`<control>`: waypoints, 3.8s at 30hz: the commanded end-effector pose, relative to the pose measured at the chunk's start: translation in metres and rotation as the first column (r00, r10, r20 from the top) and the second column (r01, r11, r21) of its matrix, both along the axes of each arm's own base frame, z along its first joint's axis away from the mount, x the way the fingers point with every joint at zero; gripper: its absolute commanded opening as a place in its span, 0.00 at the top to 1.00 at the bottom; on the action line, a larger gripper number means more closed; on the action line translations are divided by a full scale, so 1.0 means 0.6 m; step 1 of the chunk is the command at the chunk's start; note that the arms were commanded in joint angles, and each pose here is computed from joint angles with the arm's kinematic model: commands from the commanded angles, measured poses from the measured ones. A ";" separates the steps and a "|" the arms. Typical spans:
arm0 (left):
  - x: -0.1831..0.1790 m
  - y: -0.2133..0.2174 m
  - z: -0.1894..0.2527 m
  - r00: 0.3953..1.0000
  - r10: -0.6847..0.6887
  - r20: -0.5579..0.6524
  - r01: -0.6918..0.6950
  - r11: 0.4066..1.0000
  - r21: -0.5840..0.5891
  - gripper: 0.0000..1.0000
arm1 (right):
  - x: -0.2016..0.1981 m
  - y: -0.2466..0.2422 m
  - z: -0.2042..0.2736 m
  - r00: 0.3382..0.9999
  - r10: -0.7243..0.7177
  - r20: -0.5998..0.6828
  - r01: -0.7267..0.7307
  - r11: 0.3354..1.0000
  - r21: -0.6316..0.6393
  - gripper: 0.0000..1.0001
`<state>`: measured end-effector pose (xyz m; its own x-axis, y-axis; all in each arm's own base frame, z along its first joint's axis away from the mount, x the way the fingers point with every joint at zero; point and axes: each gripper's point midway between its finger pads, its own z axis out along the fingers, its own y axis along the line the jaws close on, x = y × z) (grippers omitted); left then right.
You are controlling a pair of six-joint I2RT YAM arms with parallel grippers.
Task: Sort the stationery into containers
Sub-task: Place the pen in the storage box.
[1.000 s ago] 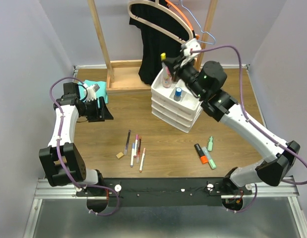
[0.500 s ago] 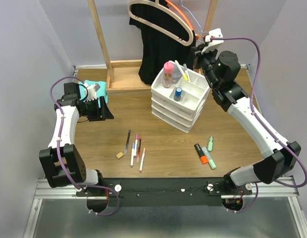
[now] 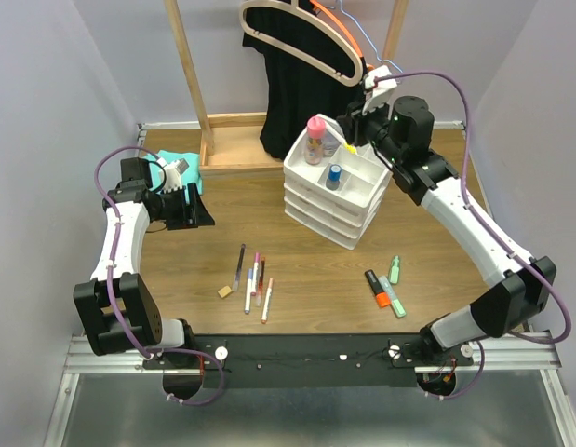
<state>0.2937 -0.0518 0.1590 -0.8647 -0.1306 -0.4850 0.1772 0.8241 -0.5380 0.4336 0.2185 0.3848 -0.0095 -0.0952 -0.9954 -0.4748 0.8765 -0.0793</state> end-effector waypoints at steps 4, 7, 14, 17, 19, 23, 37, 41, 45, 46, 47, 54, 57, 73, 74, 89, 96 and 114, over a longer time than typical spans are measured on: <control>-0.005 -0.011 0.013 0.999 -0.020 0.049 0.021 1.000 -0.019 0.32 | 0.007 0.015 -0.125 0.953 0.106 -0.285 -0.114 0.993 -0.012 0.56; -0.010 -0.012 0.012 0.999 -0.020 0.051 0.021 1.000 -0.022 0.32 | 0.018 0.011 -0.133 0.947 0.101 -0.306 -0.111 0.994 -0.015 0.55; -0.011 -0.012 0.009 0.998 -0.020 0.053 0.022 1.000 -0.023 0.32 | 0.025 0.005 -0.146 0.939 0.094 -0.331 -0.106 0.994 -0.018 0.58; -0.007 -0.013 0.010 0.998 -0.022 0.054 0.024 0.999 -0.026 0.32 | 0.019 0.007 -0.152 0.932 0.107 -0.345 -0.119 0.993 -0.013 0.66; -0.005 -0.012 0.010 0.998 -0.020 0.051 0.021 0.999 -0.027 0.32 | 0.015 0.008 -0.156 0.928 0.113 -0.356 -0.125 0.992 -0.009 0.71; -0.003 -0.013 0.011 0.998 -0.021 0.051 0.022 0.999 -0.031 0.32 | 0.015 0.003 -0.158 0.924 0.101 -0.368 -0.113 0.994 -0.010 0.72; -0.002 -0.016 0.011 0.998 -0.025 0.051 0.027 0.999 -0.044 0.32 | 0.019 -0.020 -0.191 0.918 0.031 -0.396 -0.060 0.996 -0.062 0.75; 0.000 -0.016 0.013 0.998 -0.026 0.060 0.029 0.999 -0.045 0.32 | 0.014 -0.021 -0.181 0.924 0.042 -0.381 -0.075 0.995 -0.071 0.86; 0.003 -0.018 0.020 0.997 -0.030 0.069 0.034 0.998 -0.050 0.32 | 0.002 -0.027 -0.125 0.951 0.059 -0.305 -0.087 0.993 -0.080 0.93; 0.005 -0.018 0.022 0.997 -0.031 0.074 0.035 0.998 -0.051 0.32 | -0.006 -0.030 -0.117 0.949 0.061 -0.310 -0.093 0.992 -0.088 0.95; 0.005 -0.019 0.024 0.997 -0.032 0.075 0.036 0.998 -0.055 0.32 | -0.009 -0.031 -0.107 0.951 0.068 -0.301 -0.103 0.989 -0.102 0.96; 0.018 -0.029 0.040 0.993 -0.046 0.107 0.054 0.996 -0.072 0.32 | -0.057 -0.057 -0.047 0.967 0.119 -0.224 -0.176 0.950 -0.259 0.98; 0.022 -0.034 0.045 0.992 -0.048 0.113 0.057 0.995 -0.078 0.32 | -0.070 -0.091 -0.042 0.977 0.119 -0.177 -0.188 0.871 -0.454 0.98; 0.026 -0.047 0.050 0.986 -0.042 0.159 0.062 0.991 -0.122 0.32 | -0.054 -0.160 -0.040 0.905 0.416 -0.091 -0.138 0.084 -0.987 0.99; 0.025 -0.047 0.050 0.986 -0.039 0.160 0.060 0.991 -0.124 0.32 | -0.049 -0.158 -0.046 0.900 0.424 -0.105 -0.145 0.064 -0.987 0.99; 0.014 -0.051 0.043 0.982 -0.034 0.185 0.059 0.990 -0.128 0.32 | -0.014 -0.158 -0.084 0.830 0.489 -0.269 -0.169 -0.239 -0.956 0.99; 0.013 -0.053 0.040 0.982 -0.027 0.185 0.054 0.988 -0.142 0.32 | -0.002 -0.153 -0.097 0.789 0.527 -0.316 -0.127 -0.363 -0.923 0.99; 0.013 -0.055 0.041 0.981 -0.023 0.192 0.053 0.987 -0.153 0.31 | 0.023 -0.139 -0.098 0.756 0.587 -0.289 0.023 -0.465 -0.885 0.68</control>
<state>0.3045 -0.0791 0.1757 -0.7803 -0.1891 -0.5962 0.2809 0.7457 -0.6042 0.4403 0.1301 0.3025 0.5931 -0.7493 0.2946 -0.4628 -0.6167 -0.6368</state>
